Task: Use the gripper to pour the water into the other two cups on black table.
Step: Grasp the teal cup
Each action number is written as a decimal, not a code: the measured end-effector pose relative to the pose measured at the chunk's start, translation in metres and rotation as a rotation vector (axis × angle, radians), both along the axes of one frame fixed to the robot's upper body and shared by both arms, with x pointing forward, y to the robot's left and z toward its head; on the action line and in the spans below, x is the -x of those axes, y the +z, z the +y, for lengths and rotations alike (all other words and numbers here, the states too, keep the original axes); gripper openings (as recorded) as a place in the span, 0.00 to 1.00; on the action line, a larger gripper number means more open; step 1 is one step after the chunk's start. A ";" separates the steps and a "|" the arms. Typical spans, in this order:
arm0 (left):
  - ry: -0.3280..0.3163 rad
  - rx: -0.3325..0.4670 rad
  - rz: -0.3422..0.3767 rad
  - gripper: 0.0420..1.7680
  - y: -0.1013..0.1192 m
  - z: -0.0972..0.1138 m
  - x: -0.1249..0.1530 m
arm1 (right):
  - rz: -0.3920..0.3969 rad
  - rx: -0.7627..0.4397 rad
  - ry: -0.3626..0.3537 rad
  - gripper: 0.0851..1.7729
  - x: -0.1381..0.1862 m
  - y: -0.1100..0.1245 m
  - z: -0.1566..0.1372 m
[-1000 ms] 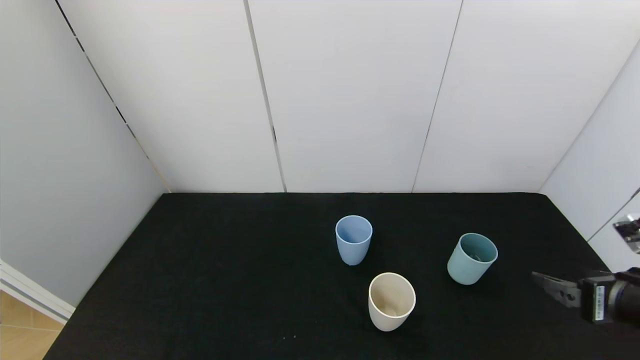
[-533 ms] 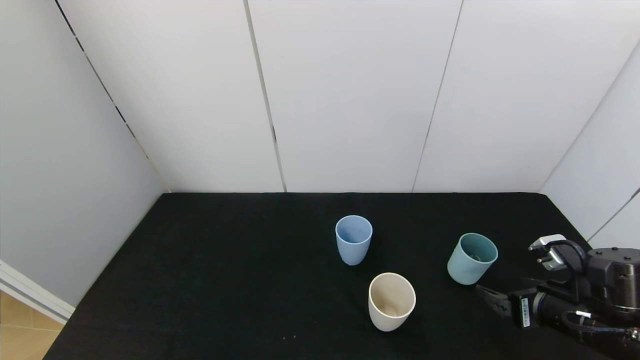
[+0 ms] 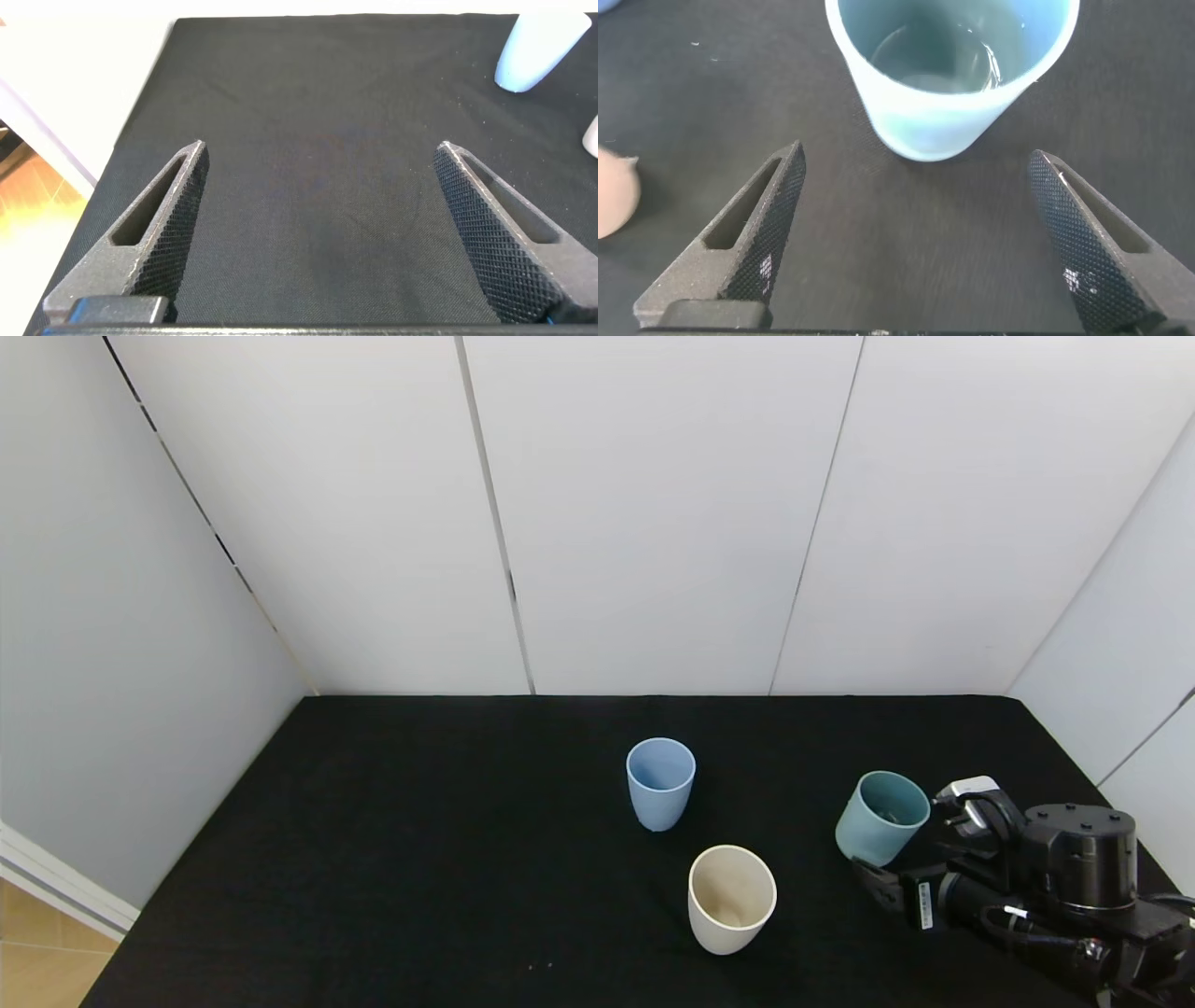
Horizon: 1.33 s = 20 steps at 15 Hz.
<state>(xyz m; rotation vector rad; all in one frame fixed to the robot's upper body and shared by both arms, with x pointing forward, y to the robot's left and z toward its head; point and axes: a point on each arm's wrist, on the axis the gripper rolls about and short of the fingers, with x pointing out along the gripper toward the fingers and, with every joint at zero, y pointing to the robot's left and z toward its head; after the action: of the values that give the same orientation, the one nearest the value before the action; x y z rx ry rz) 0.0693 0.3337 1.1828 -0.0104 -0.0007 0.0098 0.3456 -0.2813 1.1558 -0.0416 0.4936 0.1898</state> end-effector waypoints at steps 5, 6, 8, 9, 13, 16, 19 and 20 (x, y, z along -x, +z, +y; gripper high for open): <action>0.000 0.000 0.000 0.97 0.000 0.000 0.000 | -0.040 -0.005 -0.012 0.96 -0.026 -0.001 0.002; 0.000 0.000 0.000 0.97 0.000 0.000 0.000 | -0.052 -0.007 -0.012 0.96 -0.031 -0.001 0.002; 0.000 0.000 0.000 0.97 0.000 0.000 0.000 | -0.070 -0.011 -0.015 0.96 -0.039 0.001 0.003; 0.000 0.000 0.000 0.97 0.000 0.000 0.000 | -0.077 -0.012 -0.020 0.96 -0.042 0.001 0.002; 0.000 0.000 0.000 0.97 0.000 0.000 0.000 | -0.086 -0.014 -0.027 0.96 -0.047 0.002 0.001; 0.000 0.000 0.000 0.97 0.000 0.000 0.000 | -0.081 -0.014 -0.027 0.96 -0.048 -0.001 0.001; 0.000 0.000 0.000 0.97 0.000 0.000 0.000 | -0.073 -0.012 -0.029 0.95 -0.049 -0.003 0.001; 0.000 0.000 0.000 0.97 0.000 0.000 0.000 | -0.074 -0.012 -0.030 0.83 -0.049 -0.003 0.001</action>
<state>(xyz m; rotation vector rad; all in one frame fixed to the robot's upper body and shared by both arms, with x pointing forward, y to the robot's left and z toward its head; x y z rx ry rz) 0.0693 0.3337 1.1828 -0.0104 -0.0011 0.0102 0.3950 -0.2802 1.1524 -0.0291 0.4188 0.1610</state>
